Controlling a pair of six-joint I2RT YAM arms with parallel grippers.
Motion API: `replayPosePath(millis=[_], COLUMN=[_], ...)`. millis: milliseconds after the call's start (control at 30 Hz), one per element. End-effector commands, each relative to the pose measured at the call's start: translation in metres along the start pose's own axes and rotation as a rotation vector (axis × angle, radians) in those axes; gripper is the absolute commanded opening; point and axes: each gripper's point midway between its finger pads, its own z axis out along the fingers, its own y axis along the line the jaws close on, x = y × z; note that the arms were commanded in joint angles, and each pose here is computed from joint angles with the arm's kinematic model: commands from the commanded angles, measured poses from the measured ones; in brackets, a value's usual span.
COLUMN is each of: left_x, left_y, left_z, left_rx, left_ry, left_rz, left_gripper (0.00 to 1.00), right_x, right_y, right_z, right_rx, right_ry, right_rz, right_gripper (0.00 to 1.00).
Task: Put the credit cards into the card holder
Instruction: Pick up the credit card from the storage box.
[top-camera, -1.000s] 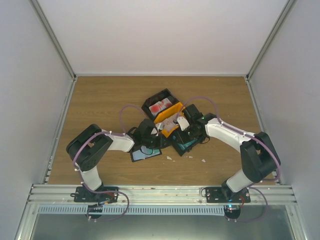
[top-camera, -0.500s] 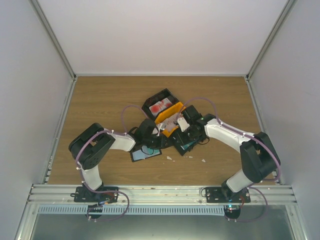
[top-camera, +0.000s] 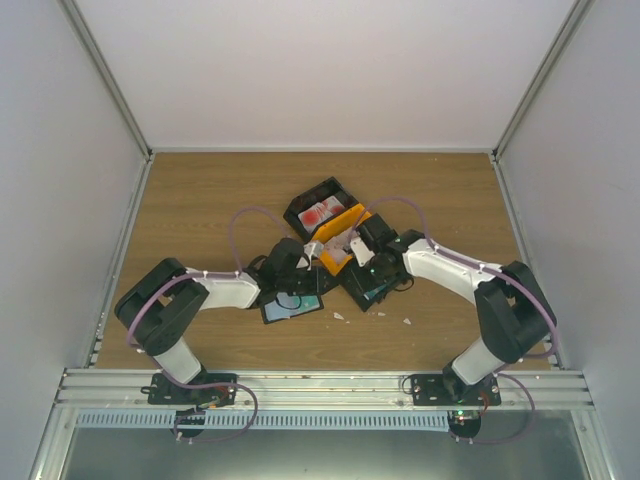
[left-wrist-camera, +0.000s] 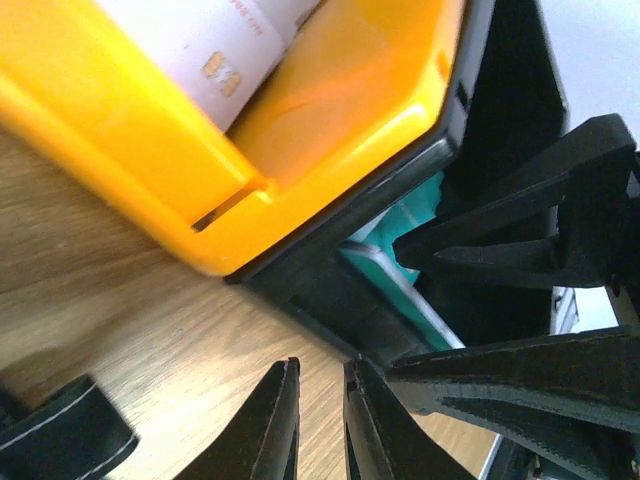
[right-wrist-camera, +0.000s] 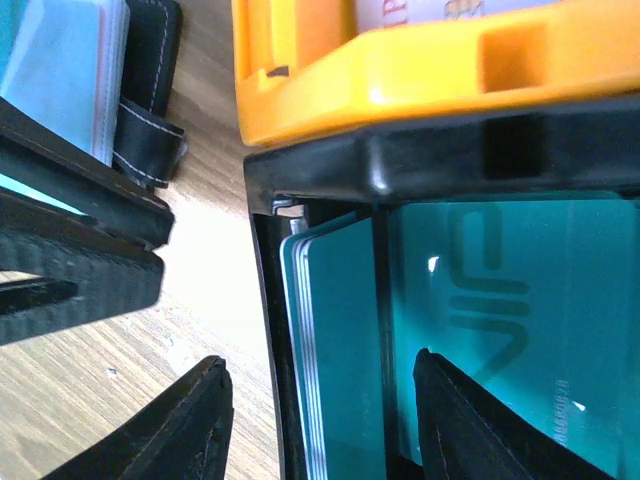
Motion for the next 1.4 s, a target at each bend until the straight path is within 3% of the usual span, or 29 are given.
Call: replayPosePath(millis=[0, 367, 1367], left_x=[-0.005, -0.006, -0.006], left_y=[0.011, 0.024, 0.031], left_z=[-0.011, -0.019, -0.017], left_rx=[-0.062, -0.086, -0.093], left_ry=[-0.061, -0.072, -0.062], left_rz=[0.013, -0.009, -0.023], left_gripper=[0.17, 0.16, 0.16], right_x=[-0.004, -0.003, 0.000], right_y=[0.011, 0.032, 0.028], right_z=[0.011, 0.005, 0.001], right_rx=[-0.020, -0.083, -0.060], right_ry=[0.017, 0.010, -0.005], right_rz=[-0.035, -0.066, -0.037], right_gripper=[0.51, 0.45, 0.32])
